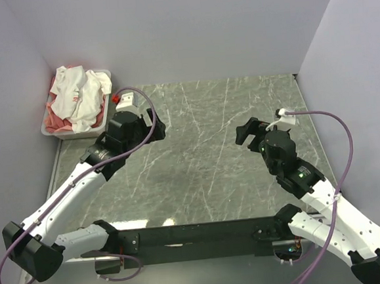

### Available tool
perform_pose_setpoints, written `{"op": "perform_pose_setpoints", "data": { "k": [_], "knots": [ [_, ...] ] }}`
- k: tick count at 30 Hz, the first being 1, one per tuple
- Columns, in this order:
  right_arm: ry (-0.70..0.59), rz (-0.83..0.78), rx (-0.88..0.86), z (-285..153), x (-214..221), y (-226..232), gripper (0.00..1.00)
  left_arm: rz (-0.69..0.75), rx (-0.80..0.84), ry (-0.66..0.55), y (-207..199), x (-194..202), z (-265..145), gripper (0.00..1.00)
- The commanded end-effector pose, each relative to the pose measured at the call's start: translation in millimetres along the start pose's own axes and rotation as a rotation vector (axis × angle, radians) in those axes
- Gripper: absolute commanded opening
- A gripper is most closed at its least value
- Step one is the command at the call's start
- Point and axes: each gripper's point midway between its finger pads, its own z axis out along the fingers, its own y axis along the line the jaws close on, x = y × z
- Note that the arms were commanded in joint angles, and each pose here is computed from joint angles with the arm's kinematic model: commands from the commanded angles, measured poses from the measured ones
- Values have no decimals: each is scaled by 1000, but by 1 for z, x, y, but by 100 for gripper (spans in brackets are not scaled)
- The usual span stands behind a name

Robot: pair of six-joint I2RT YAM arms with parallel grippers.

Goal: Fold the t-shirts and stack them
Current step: Grab the tshirt from the pile

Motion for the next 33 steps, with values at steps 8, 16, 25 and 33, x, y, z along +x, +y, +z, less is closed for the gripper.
{"op": "perform_pose_setpoints", "data": {
  "k": [8,16,25,33],
  "knots": [
    [58,-46,-57,1,9,12,100,-207,-293,-184,55,-112,35,97],
    [122,-69,-106,2,20,22,100,-353,-700,-320,193,-185,60,85],
    [116,-63,-162,-2,22,28,100,-405,-910,-313,304,-188,86,81],
    [134,-68,-190,-4,27,32,100,-356,-975,-251,357,-173,141,80]
  ]
}}
